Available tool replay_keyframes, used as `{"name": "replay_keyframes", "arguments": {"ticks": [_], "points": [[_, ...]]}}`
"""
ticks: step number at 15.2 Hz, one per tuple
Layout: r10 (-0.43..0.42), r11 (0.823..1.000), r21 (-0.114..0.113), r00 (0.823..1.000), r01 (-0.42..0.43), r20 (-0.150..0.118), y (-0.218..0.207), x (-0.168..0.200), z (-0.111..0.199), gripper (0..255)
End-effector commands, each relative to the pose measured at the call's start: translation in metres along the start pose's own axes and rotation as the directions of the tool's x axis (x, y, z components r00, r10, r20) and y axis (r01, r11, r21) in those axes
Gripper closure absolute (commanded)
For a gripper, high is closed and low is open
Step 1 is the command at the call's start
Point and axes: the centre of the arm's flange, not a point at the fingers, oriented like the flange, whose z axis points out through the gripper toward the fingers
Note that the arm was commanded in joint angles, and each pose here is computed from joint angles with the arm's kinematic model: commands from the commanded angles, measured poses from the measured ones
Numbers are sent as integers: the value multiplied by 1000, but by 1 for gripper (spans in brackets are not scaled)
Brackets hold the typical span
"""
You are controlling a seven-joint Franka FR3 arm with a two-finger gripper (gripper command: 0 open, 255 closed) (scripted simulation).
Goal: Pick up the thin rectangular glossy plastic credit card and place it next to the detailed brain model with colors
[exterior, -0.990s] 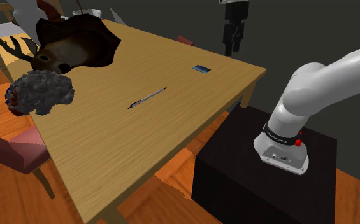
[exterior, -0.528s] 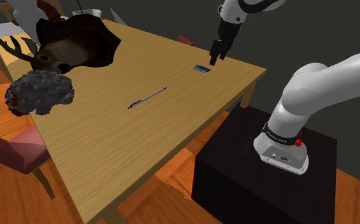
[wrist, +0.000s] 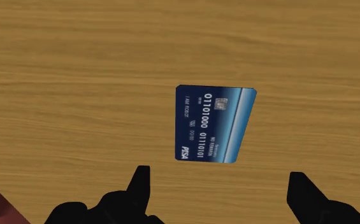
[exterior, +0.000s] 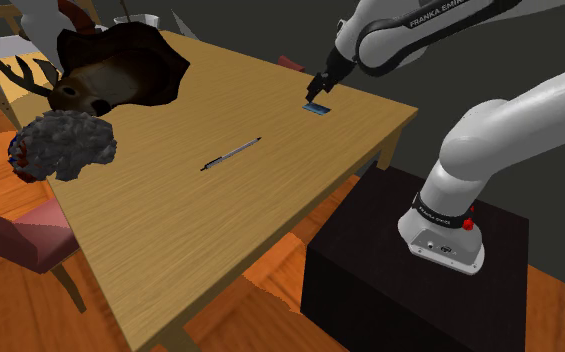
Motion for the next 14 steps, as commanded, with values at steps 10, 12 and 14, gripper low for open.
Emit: {"name": "replay_keyframes", "arguments": {"ticks": [10,12,14], "points": [[5,1000,-9,999,-5,-46,3,3,43,0],[5,1000,-9,999,-5,-46,3,3,43,0],[5,1000,-9,999,-5,-46,3,3,43,0]]}}
